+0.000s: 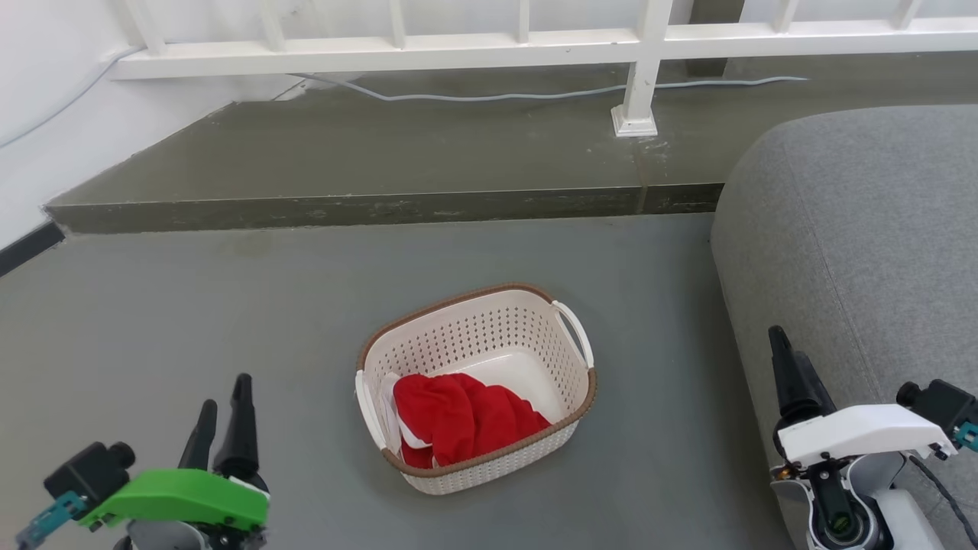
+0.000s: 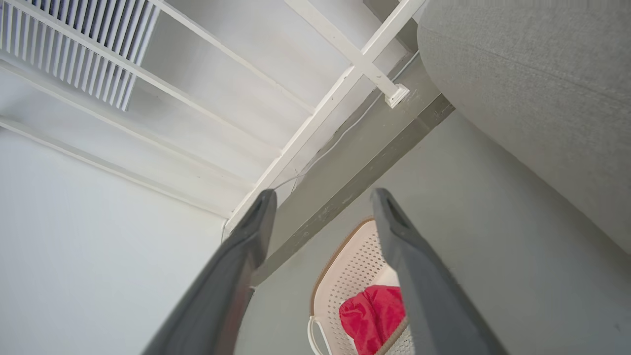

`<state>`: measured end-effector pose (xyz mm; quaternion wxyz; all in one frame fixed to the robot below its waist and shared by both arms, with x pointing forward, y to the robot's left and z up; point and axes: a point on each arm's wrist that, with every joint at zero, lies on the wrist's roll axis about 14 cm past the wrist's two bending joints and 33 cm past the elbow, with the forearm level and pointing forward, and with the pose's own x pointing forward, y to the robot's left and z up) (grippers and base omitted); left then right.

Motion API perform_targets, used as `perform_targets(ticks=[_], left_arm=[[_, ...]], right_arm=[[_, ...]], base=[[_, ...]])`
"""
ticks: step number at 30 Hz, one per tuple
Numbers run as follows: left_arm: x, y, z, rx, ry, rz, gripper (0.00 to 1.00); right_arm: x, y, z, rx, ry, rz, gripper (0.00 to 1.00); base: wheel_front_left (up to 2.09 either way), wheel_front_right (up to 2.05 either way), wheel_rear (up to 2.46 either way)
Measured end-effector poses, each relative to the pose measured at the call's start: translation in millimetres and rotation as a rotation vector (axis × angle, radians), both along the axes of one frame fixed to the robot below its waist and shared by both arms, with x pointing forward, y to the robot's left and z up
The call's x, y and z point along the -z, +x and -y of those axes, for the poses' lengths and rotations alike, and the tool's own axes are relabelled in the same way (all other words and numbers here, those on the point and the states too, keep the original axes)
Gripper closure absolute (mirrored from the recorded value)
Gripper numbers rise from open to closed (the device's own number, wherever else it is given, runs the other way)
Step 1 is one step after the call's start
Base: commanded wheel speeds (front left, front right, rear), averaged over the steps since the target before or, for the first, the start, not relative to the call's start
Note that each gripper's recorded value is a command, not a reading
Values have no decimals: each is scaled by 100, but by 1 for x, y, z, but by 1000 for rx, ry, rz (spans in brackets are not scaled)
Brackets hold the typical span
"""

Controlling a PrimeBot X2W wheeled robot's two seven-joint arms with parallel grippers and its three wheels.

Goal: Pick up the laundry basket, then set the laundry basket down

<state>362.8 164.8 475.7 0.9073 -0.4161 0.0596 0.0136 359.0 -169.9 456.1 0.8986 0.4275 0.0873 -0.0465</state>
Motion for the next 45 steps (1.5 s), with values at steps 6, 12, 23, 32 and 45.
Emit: perform_targets(ticks=[6,12,23,32,45], left_arm=[[-1,-1,4,11,96,10,0],[-8,0,7,19,200,39,0],[-15,-2,10,21,362,77,0],[-17,-6,17,38,463,102,0],[-26,-14,21,36,641,159,0]], right_arm=[[-3,0,-1,-7,-91,14,0],[-6,0,-7,-28,-176,29,0],[-10,-2,-13,-52,-336,54,0],[-19,-1,-20,-71,-452,97,0],[-27,-8,-31,-103,-626,158,0]], base=[[0,0,0],[0,0,0],[0,0,0],[0,0,0],[0,0,0]])
